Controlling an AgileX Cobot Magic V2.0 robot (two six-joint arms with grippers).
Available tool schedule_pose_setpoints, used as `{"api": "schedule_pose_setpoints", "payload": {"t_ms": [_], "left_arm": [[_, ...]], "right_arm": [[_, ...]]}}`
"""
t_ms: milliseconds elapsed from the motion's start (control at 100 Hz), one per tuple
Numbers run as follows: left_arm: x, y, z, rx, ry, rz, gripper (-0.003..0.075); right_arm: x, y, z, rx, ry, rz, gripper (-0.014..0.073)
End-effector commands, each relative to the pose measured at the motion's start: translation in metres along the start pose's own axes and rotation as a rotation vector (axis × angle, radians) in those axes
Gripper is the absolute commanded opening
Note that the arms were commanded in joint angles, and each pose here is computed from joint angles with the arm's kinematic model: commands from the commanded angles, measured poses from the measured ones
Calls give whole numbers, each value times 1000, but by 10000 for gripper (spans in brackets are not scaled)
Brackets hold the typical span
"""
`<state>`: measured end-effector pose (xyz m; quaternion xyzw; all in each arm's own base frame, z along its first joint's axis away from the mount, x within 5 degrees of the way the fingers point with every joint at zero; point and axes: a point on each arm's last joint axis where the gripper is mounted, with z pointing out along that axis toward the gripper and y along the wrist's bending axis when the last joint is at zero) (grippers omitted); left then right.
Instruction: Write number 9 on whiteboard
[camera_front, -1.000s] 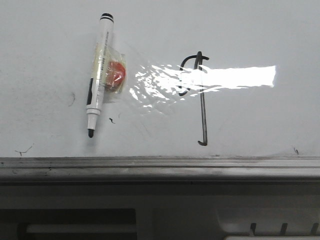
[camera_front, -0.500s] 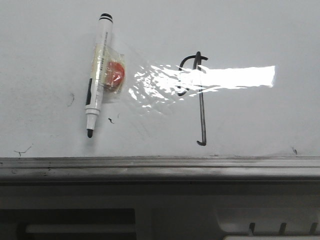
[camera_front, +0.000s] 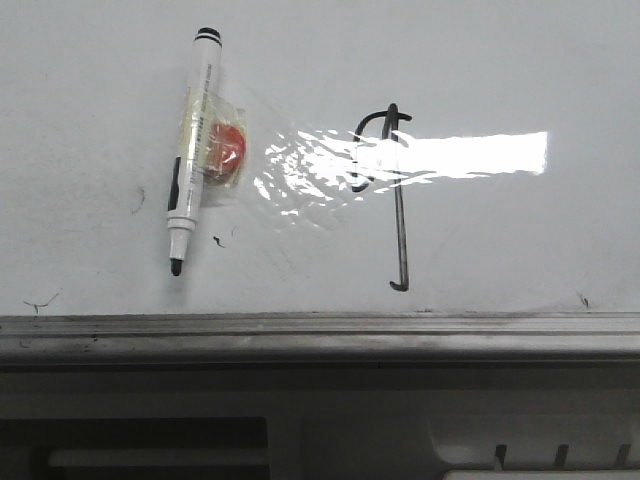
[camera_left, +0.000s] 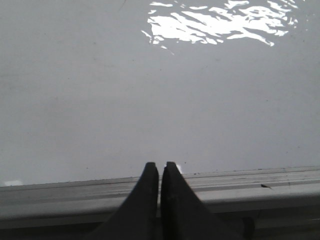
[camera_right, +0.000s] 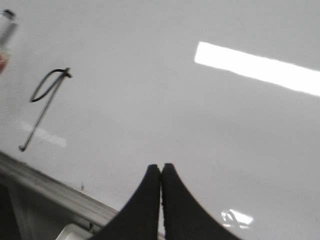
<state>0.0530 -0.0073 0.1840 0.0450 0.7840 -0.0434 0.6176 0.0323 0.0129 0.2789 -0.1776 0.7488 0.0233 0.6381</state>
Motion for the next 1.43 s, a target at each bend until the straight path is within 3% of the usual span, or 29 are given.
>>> {"api": "schedule_pose_setpoints", "payload": {"t_ms": [0,120,220,420,460,610,800,1420], "left_arm": [[4,0,1,-3,-49,-12,-18],[4,0,1,-3,-49,-12,-18],[4,0,1,-3,-49,-12,-18],[4,0,1,-3,-49,-12,-18],[4,0,1,-3,-49,-12,-18],[4,0,1,-3,-49,-12,-18],[4,0,1,-3,-49,-12,-18],[4,0,1,-3,-49,-12,-18]], "right_arm": [[0,-5,7,111,-98,153,-46],[19,-9,20,204,-197,328,-46],[30,-11,26,241,-274,327,-46],[75,-3,41,227,-215,404,-46],[79,-3,41,235,-154,397,-46],[85,-3,37,263,-116,304,-46],[102,-2,35,296,57,327,-46],[101,-2,35,294,44,323,-46]]}}
